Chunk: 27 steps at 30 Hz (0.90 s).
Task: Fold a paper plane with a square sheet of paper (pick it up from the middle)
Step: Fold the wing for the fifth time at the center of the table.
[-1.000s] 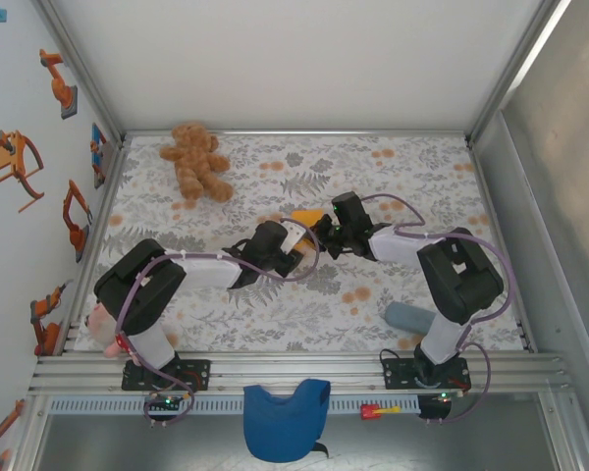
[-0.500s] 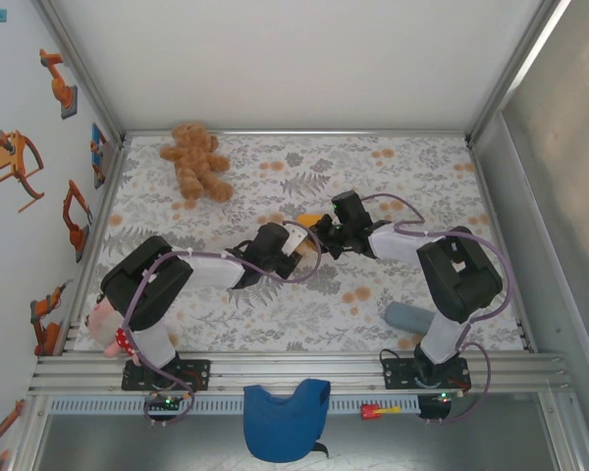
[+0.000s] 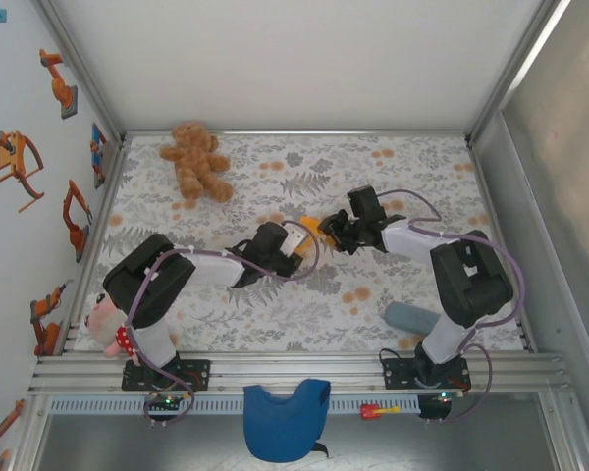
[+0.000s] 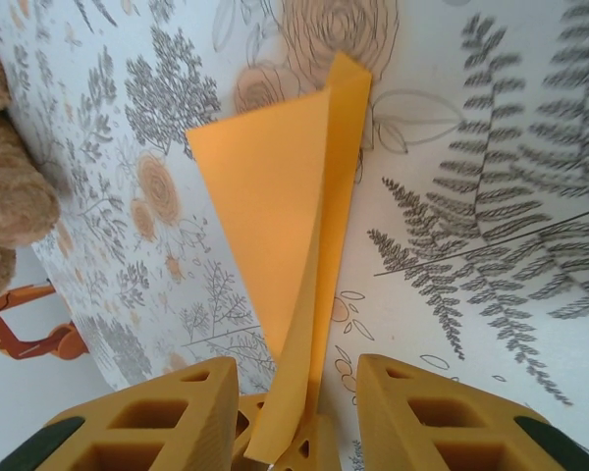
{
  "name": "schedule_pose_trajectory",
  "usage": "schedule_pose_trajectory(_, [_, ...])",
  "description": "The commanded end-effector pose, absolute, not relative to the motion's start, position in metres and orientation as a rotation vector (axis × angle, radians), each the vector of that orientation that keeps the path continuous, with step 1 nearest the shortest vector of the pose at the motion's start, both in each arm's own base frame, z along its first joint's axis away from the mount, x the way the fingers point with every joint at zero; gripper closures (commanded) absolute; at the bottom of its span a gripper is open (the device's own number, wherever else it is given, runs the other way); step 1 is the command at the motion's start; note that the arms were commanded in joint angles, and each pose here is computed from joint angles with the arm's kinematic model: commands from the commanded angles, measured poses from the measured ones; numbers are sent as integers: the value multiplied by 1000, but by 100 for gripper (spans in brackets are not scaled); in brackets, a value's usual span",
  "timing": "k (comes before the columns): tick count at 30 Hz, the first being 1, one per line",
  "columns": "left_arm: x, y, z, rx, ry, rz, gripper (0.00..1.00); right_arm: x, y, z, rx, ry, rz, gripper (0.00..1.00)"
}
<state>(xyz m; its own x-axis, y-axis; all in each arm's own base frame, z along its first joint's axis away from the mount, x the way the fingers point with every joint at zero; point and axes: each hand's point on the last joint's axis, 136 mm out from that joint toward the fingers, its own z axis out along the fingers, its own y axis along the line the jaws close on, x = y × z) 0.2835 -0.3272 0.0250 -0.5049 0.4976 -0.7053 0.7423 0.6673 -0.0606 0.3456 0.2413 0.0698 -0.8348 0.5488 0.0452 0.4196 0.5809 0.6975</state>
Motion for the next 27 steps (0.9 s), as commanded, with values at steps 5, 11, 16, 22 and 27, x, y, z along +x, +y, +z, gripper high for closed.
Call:
schedule_pose_trajectory(5, [282, -330, 27, 849, 2290, -713, 80, 349, 216, 88, 727, 2585, 959, 64])
schedule_pose_trajectory(11, [282, -332, 33, 770, 2365, -892, 81, 347, 209, 93, 560, 2587, 889, 60])
schedule_pose_trajectory(16, [280, -334, 32, 721, 2422, -954, 81, 344, 207, 92, 408, 2580, 854, 54])
schedule_pose_trajectory(22, [280, -334, 22, 664, 2479, -988, 82, 340, 216, 86, 290, 2585, 899, 51])
schedule_pose_trajectory(27, [279, -333, 16, 641, 2503, -998, 84, 338, 226, 76, 227, 2618, 928, 51])
